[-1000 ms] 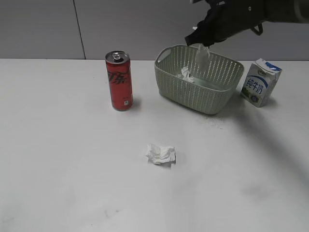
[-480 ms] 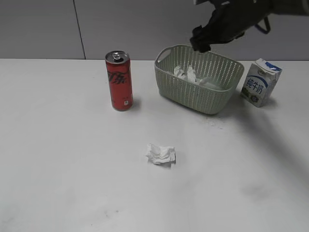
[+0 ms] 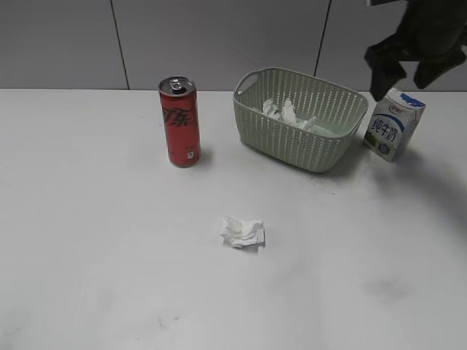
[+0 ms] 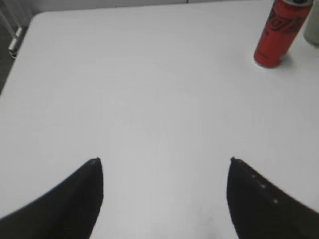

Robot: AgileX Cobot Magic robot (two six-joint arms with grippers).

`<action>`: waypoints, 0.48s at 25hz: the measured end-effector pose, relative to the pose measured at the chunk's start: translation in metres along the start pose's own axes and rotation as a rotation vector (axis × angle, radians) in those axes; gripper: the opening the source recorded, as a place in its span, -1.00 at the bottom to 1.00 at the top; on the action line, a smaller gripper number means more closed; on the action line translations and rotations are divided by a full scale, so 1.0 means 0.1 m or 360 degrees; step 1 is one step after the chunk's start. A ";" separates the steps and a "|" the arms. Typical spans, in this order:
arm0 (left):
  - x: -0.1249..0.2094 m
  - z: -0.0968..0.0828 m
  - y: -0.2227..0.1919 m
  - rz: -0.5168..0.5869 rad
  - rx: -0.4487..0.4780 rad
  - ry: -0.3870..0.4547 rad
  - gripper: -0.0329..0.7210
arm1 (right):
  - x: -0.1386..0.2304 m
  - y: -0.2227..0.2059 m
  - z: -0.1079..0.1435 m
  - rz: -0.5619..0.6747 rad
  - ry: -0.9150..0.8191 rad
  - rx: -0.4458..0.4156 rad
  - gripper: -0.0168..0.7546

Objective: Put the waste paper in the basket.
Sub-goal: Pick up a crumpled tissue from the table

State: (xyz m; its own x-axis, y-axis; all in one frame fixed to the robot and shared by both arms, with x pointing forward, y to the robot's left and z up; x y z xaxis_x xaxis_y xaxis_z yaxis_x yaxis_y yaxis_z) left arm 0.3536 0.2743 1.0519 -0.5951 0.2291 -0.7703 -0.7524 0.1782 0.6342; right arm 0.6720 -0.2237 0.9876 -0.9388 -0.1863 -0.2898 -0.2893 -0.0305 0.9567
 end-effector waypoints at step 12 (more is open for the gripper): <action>-0.83 -0.48 -1.22 0.0462 0.0521 -0.0361 0.60 | 0.54 0.81 -0.85 -0.0110 -0.0213 0.0095 0.58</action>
State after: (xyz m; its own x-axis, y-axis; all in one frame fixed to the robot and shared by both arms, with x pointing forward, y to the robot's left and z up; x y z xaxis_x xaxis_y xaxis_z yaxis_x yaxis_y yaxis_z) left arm 0.4811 0.1875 1.0357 -0.6633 0.5098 -0.5478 -0.4144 0.3593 0.8361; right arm 0.6134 -0.3198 1.0510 -0.9317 -0.0529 -0.3594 -0.3609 0.0204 0.9324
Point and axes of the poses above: a point on each arm's last joint axis where the gripper is mounted, y pointing back along that axis away from the gripper, z along the wrist's bending axis when the last joint is at zero, x = y × z, the point moved 6 cm from there along -y, pointing out along that axis toward the gripper, and after that the axes turned 4 degrees about -y, right-handed, at the moved point
